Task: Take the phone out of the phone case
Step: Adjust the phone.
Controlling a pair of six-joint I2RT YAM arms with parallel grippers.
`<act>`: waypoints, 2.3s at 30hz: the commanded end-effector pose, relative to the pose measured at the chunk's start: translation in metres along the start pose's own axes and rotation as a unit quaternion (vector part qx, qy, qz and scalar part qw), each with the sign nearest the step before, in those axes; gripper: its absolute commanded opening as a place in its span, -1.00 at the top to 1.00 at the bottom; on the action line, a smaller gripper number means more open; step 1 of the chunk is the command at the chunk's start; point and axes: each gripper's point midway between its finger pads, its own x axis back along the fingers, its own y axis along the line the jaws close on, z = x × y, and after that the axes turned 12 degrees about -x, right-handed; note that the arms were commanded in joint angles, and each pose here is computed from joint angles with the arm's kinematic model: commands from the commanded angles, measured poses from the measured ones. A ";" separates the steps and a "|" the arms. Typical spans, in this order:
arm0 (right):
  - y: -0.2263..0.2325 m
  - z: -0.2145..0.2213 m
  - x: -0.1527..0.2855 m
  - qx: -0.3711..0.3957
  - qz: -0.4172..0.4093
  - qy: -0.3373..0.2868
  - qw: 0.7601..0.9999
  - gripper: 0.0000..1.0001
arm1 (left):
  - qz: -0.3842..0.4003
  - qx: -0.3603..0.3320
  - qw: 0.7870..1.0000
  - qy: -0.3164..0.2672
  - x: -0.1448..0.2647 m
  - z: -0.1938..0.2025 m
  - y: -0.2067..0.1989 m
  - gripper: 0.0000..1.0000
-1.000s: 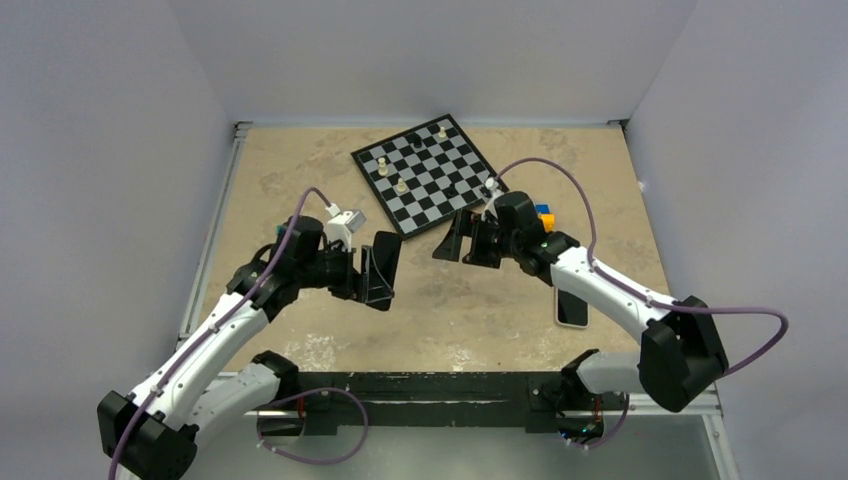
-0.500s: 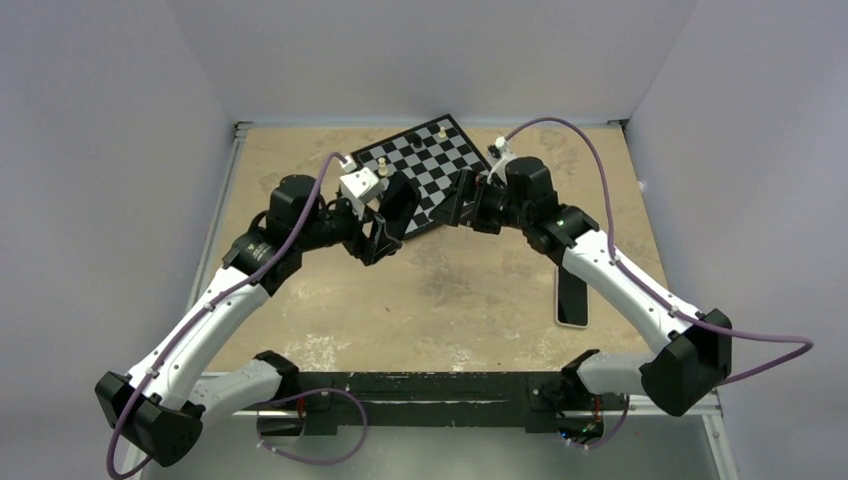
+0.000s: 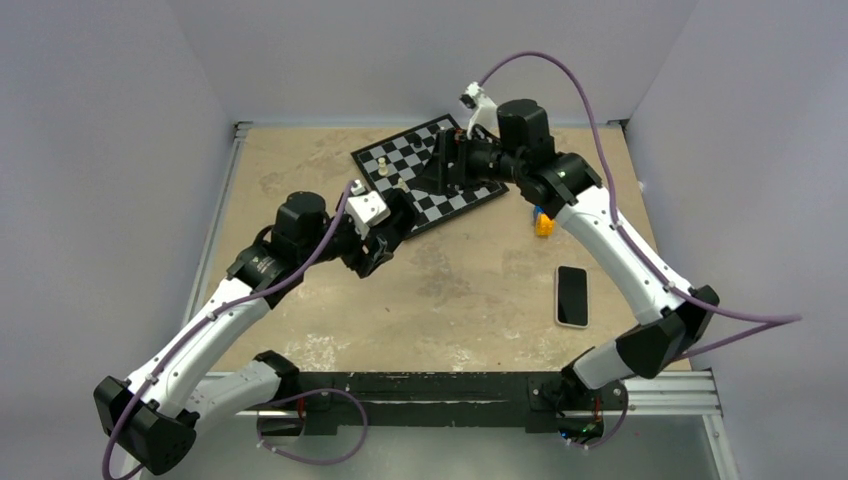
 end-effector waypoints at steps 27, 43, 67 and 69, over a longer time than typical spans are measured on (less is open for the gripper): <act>0.018 0.022 0.001 -0.153 -0.242 -0.161 0.945 1.00 | -0.135 0.116 0.967 -0.182 0.044 -0.072 0.031 -1.00; 0.035 0.032 0.082 -0.250 -0.429 -0.239 0.834 1.00 | 0.083 0.430 0.826 -0.355 0.026 -0.132 -0.004 -0.44; 0.043 0.048 0.068 -0.224 -0.395 -0.225 0.862 1.00 | 0.103 0.414 0.824 -0.372 0.032 -0.142 -0.009 0.24; 0.044 0.049 0.067 -0.222 -0.391 -0.223 0.865 1.00 | 0.108 0.417 0.823 -0.370 0.029 -0.141 -0.009 0.49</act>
